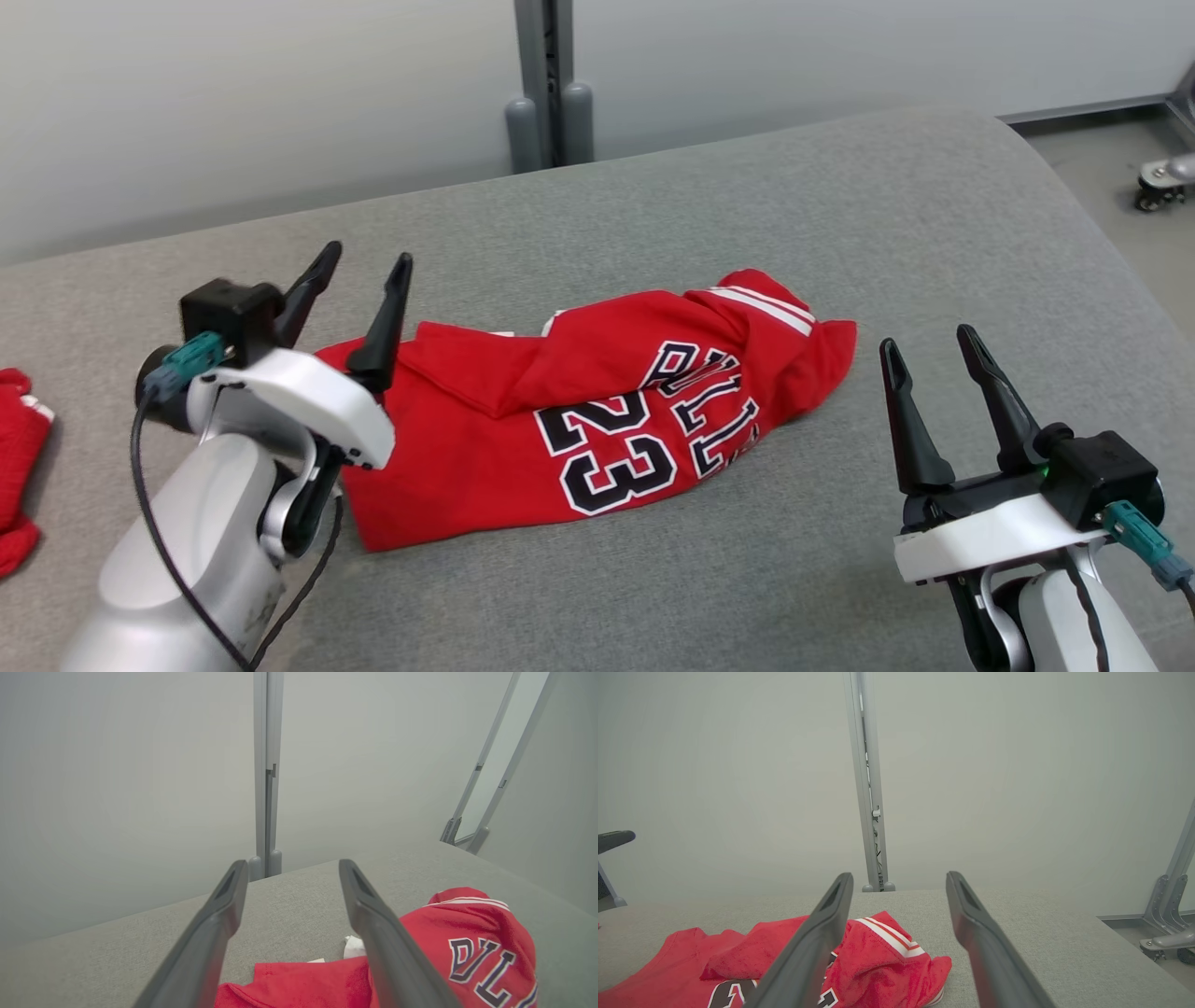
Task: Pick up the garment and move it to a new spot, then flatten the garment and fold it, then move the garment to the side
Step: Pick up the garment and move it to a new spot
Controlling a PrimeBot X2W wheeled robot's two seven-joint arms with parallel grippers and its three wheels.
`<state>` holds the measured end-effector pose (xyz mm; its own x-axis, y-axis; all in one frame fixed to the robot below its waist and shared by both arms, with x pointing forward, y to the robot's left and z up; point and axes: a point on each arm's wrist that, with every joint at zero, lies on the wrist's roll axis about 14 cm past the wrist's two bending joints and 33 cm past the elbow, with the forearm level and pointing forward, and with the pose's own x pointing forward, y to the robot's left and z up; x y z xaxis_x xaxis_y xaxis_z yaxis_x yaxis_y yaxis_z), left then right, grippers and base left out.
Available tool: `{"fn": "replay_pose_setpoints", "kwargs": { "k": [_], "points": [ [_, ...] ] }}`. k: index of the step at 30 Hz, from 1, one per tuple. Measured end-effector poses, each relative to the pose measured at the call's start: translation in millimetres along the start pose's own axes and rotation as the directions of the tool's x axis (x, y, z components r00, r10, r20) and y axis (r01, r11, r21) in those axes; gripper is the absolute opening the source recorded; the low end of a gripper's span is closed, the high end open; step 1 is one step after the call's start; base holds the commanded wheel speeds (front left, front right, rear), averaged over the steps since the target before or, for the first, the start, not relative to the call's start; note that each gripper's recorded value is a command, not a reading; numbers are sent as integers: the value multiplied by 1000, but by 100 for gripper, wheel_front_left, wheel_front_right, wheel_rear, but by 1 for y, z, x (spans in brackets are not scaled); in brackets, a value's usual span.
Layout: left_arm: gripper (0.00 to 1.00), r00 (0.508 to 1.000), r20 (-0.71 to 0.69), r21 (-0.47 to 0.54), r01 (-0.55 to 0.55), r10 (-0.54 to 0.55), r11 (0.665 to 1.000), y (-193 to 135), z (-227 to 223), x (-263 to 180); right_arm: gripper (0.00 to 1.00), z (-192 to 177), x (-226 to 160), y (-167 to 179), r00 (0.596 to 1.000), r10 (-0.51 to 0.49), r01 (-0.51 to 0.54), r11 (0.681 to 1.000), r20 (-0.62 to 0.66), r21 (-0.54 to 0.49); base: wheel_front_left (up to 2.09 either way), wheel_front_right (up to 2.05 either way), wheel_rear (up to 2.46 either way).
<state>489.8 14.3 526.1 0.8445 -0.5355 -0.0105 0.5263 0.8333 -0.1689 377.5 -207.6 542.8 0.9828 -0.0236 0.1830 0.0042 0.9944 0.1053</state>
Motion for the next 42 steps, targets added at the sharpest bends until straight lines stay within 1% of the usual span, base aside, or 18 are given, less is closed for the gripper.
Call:
{"fn": "replay_pose_setpoints", "kwargs": {
  "k": [3,7,10,11,12,13,16,21,28,32,36,42],
  "points": [
    [100,997,29,4,-70,69,998,20,5,-17,100,4,5,8,1000,25,-25,1000,17,6,0,0,0],
    [100,984,70,-2,-166,166,986,45,11,-40,100,11,7,17,998,50,-50,999,40,11,0,0,0],
    [100,970,96,-23,-222,223,975,55,13,-58,100,11,5,21,997,60,-60,998,42,11,0,0,0],
    [100,970,96,-23,-222,223,975,55,13,-58,100,11,5,21,997,60,-60,998,42,11,0,0,0],
    [100,961,104,-36,-252,255,967,61,12,-70,100,14,6,21,997,64,-65,998,51,9,0,0,0],
    [100,961,104,-36,-252,255,967,61,12,-70,100,14,6,21,997,64,-65,998,51,9,0,0,0],
    [100,943,120,-49,-307,311,950,72,13,-91,100,17,5,22,996,69,-70,998,59,7,0,0,0],
    [100,925,133,-76,-349,356,934,74,10,-112,100,19,6,25,995,77,-78,997,69,9,0,0,0],
    [100,885,180,-101,-417,429,903,79,14,-135,100,16,2,26,995,78,-79,997,58,17,0,0,0],
    [100,882,206,-87,-415,424,906,72,16,-142,100,14,-1,23,996,70,-72,997,53,22,0,0,0],
    [100,878,204,-62,-430,434,901,71,10,-151,100,14,-3,22,996,66,-67,997,52,29,0,0,0],
    [100,881,185,-62,-431,435,900,68,0,-155,100,12,-5,22,997,62,-63,997,47,32,0,0,0]
  ]
}}
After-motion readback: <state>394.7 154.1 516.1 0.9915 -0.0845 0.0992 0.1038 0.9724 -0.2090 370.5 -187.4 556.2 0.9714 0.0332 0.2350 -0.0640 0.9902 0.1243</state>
